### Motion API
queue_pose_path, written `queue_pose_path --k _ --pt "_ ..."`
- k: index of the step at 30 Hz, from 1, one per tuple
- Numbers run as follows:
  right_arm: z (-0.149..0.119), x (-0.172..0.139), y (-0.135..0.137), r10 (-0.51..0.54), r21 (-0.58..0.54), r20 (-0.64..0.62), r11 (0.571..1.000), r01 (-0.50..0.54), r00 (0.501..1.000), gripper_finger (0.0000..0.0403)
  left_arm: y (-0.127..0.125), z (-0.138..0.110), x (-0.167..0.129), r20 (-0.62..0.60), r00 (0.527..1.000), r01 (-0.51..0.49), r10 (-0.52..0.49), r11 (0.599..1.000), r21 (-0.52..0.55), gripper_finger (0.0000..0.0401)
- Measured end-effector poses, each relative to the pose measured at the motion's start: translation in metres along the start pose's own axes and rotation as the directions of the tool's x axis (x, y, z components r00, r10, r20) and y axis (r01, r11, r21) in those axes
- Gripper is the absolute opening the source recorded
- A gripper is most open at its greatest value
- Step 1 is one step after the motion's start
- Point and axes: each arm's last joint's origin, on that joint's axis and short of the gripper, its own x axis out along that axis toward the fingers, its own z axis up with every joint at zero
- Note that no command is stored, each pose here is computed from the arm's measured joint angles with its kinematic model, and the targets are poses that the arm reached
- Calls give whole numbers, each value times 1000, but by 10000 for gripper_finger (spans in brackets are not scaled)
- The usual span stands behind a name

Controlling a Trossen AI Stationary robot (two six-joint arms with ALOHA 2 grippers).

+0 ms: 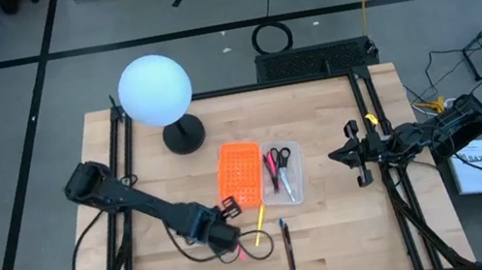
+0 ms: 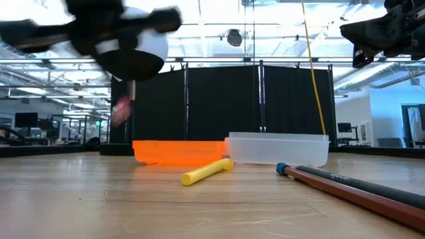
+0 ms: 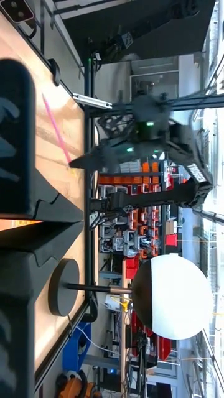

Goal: Pick & place school supplies into a supply box
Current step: Put the pink pencil into the orange supply box

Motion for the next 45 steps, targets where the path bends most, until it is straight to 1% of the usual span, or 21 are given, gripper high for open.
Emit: queue_pose_path --k 3,5,8,11,13,17,21,24,26,31,35,39,42,45 --pt "0 0 0 0 0 0 1000 0 1000 0 23 -5 -15 -11 995 -99 100 989 111 26" --pt "0 0 0 0 0 0 1000 0 1000 0 38 -10 -20 -9 986 -163 168 968 192 26" --pt "0 0 0 0 0 0 1000 0 1000 0 64 -22 -24 6 967 -250 257 934 254 16" --pt "0 0 0 0 0 0 1000 0 1000 0 89 -39 -22 52 948 -317 315 910 267 10" --pt "0 0 0 1 -2 0 1000 -1 1000 0 101 -54 -17 96 945 -328 313 904 273 12" --pt "0 0 0 1 -22 0 1000 -1 1000 0 127 -86 -1 132 934 -357 332 891 282 27" --pt "-2 0 0 5 -25 -19 1000 -5 1000 0 148 -108 18 219 907 -410 359 871 271 18" --pt "-3 0 0 7 13 -28 1000 -7 1000 0 157 -117 36 259 898 -424 356 859 288 9" --pt "-2 0 0 7 20 -21 1000 -6 1000 0 162 -119 52 265 899 -423 348 847 323 9" --pt "1 0 0 4 -41 8 999 -3 1000 0 168 -117 89 256 910 -407 327 822 398 30" --pt "1 0 0 1 -53 7 999 -1 1000 0 169 -117 110 239 921 -385 306 796 467 26" --pt "1 0 0 1 -74 7 997 0 1000 0 171 -126 119 221 927 -375 304 794 478 4" --pt "1 0 0 0 -98 7 995 1 1000 0 176 -137 120 231 915 -402 331 795 455 7" --pt "1 0 0 0 -106 8 994 1 1000 0 180 -146 121 241 904 -424 352 805 416 10"
